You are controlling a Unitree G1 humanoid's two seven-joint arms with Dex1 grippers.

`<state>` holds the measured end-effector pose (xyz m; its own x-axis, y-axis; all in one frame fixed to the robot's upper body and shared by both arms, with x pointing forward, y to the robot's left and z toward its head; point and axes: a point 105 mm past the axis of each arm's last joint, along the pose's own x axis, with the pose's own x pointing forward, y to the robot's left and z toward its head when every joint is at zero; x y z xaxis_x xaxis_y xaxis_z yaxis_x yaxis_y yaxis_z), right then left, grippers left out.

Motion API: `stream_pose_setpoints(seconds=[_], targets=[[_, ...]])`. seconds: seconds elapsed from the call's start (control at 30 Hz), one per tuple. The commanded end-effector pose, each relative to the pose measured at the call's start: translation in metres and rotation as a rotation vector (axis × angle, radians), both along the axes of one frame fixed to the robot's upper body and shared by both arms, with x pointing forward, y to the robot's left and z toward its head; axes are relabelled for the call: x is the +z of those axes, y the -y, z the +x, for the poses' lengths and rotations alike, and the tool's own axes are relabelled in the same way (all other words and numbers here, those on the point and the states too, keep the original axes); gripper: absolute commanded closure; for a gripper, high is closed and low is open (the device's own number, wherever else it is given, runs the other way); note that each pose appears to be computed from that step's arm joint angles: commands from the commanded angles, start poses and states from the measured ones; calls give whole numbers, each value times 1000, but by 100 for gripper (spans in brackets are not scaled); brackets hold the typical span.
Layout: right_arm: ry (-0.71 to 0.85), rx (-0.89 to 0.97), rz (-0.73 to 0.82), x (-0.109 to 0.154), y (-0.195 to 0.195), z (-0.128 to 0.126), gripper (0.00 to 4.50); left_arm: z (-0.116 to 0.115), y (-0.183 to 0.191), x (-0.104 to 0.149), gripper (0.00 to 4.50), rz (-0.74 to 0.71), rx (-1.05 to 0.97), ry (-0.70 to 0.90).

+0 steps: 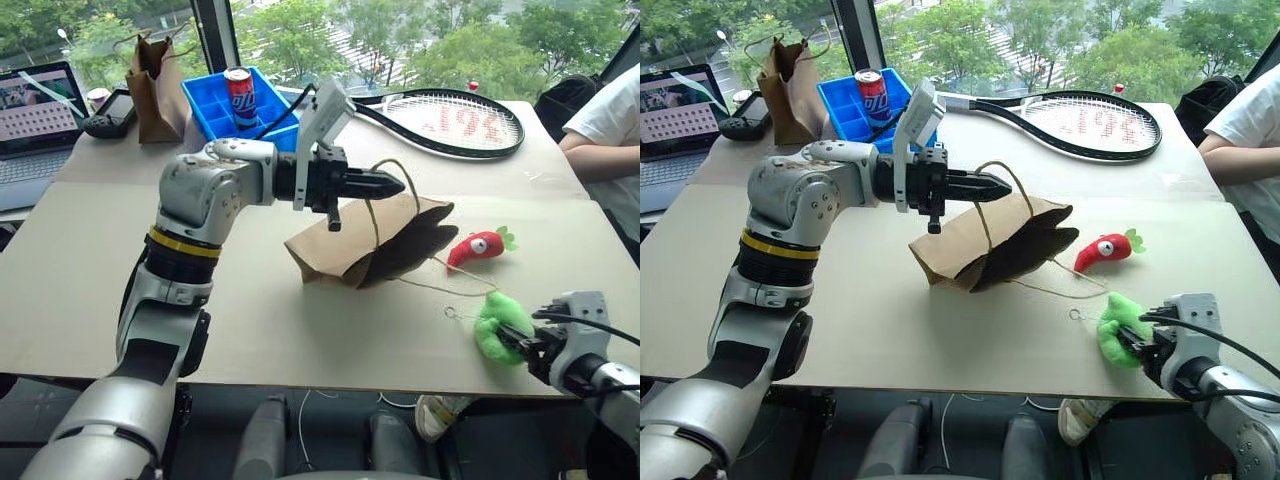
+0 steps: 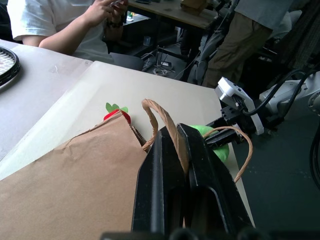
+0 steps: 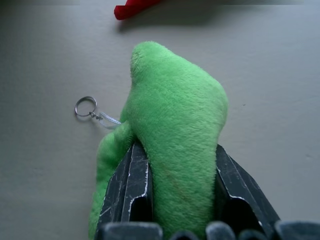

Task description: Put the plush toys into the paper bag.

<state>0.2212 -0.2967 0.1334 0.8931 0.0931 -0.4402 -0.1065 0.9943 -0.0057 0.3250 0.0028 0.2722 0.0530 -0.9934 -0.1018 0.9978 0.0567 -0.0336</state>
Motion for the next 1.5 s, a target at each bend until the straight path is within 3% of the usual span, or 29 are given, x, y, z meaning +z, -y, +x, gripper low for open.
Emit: stream_pose_setpoints(seconds=[0.03,0.13,0.23,0.37,0.5,0.77,0.93,1.33,1.43,1.5], targets=[[273,79,-53,86,-3,13,430,-11,10,14,450,-54,-60,-2],[346,133,-60,116,-16,22,450,-11,11,16,450,-62,-62,-9],[477,295,23,150,-65,38,450,-11,11,18,450,-69,-65,-13],[493,418,198,142,-120,49,450,-10,10,20,450,-73,-60,-3],[499,452,420,132,-152,46,450,-11,9,23,450,-76,-54,4],[497,401,633,123,-142,31,450,-9,6,23,450,-72,-39,12],[445,329,613,107,-121,26,450,-8,6,25,450,-75,-37,12],[280,267,567,44,-141,43,450,-14,10,33,450,-103,-60,10],[233,301,497,32,-153,54,450,-18,13,34,450,-110,-79,4],[186,353,373,24,-161,59,450,-21,16,35,450,-115,-90,-1]])
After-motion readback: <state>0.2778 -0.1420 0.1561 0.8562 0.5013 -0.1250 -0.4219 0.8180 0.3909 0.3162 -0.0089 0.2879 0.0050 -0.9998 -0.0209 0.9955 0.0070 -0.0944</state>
